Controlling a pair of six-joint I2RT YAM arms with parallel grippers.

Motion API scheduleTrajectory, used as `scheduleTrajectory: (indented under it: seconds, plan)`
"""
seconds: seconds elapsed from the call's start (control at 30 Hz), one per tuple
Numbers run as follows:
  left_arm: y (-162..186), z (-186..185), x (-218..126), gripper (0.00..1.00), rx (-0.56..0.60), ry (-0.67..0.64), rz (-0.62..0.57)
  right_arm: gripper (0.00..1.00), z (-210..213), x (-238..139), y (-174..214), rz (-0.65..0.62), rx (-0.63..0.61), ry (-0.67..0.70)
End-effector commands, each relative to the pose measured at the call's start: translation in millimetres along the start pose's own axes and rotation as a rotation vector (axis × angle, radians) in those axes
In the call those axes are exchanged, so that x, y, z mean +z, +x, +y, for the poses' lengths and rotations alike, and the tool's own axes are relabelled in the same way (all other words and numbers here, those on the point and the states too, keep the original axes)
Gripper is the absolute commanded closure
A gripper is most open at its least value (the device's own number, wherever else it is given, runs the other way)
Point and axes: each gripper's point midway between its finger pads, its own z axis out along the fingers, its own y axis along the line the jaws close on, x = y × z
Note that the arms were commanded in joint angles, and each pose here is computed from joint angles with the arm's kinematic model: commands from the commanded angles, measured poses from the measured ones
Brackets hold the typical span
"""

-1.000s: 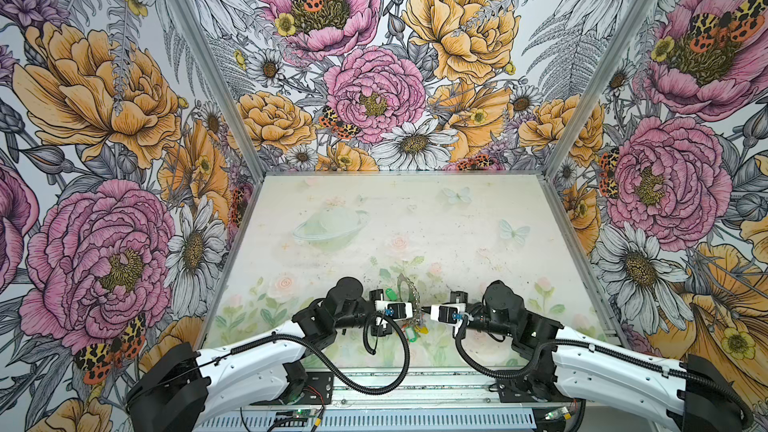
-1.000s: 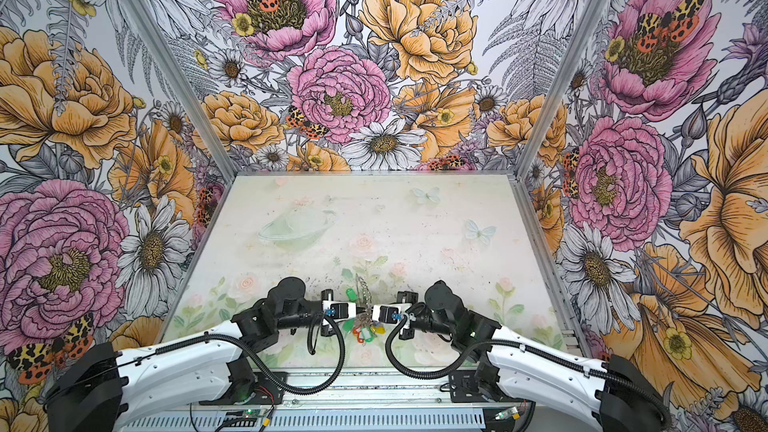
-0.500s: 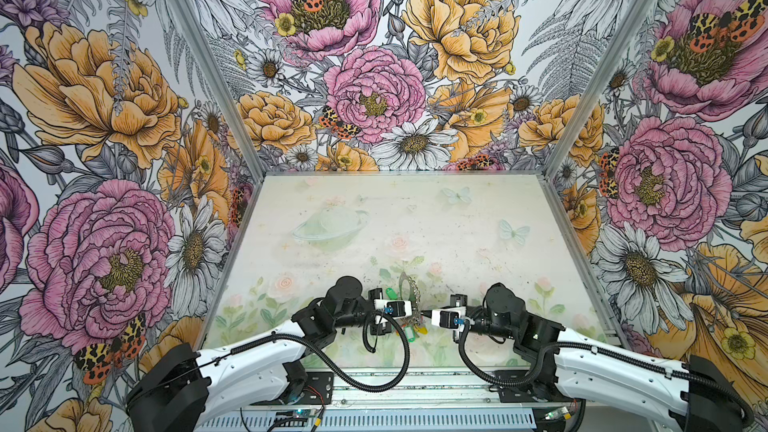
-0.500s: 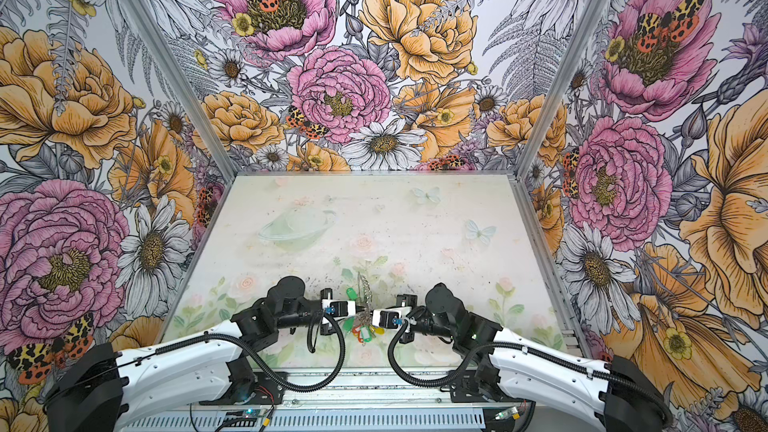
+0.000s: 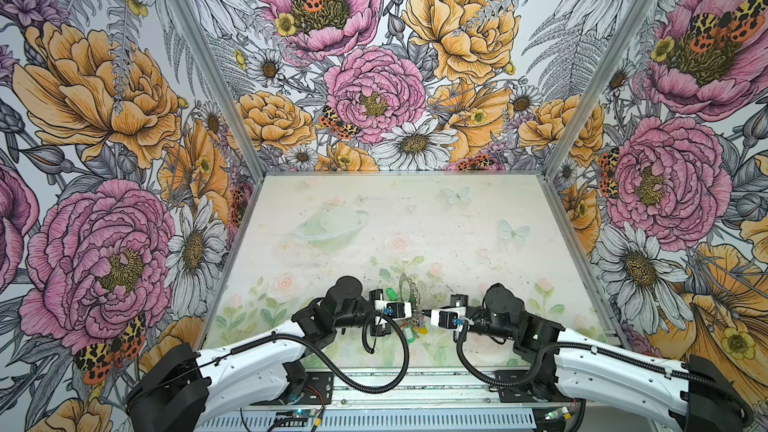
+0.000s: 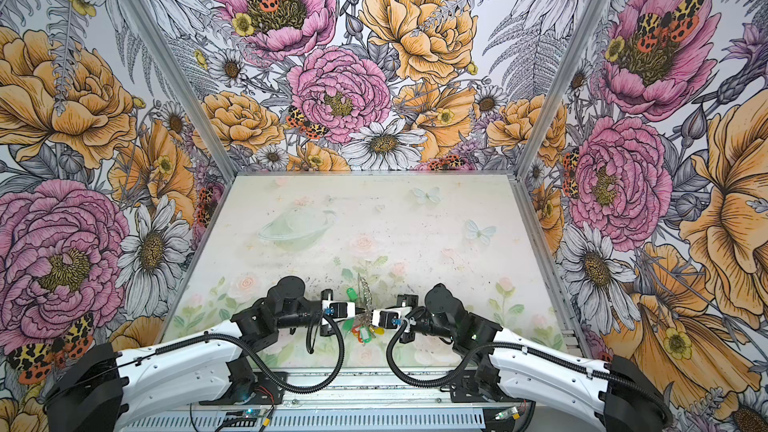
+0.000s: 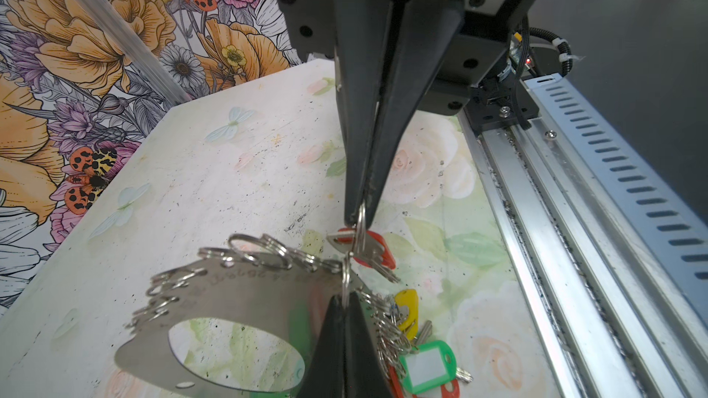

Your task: Put the keys on the keyring

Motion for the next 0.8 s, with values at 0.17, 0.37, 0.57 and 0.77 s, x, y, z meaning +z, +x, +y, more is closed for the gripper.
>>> scheduleTrajectory:
  seconds: [0.17,0.37,0.57,0.77]
  plan:
    - [-6.6,0.7,-0.9,1.00,0.021,0.012,-0.026,1.00,-10.7,-8.9,-15.8,-0.038,-0.038,0.054]
    - [-8.7,-0.8,-1.7,1.00,0.023,0.018,-0.035,1.00,-8.5,-3.9,-9.4,-0.008,-0.038,0.034]
    - [-9.4,-2.4,-1.8,1.00,0.020,0.027,-0.039,1.00,-4.3,-2.6,-10.8,-0.018,-0.041,0.009]
    - [-8.3,-2.8,-0.2,1.00,0.012,0.035,-0.032,1.00,-1.6,-1.6,-12.7,-0.031,-0.039,-0.009]
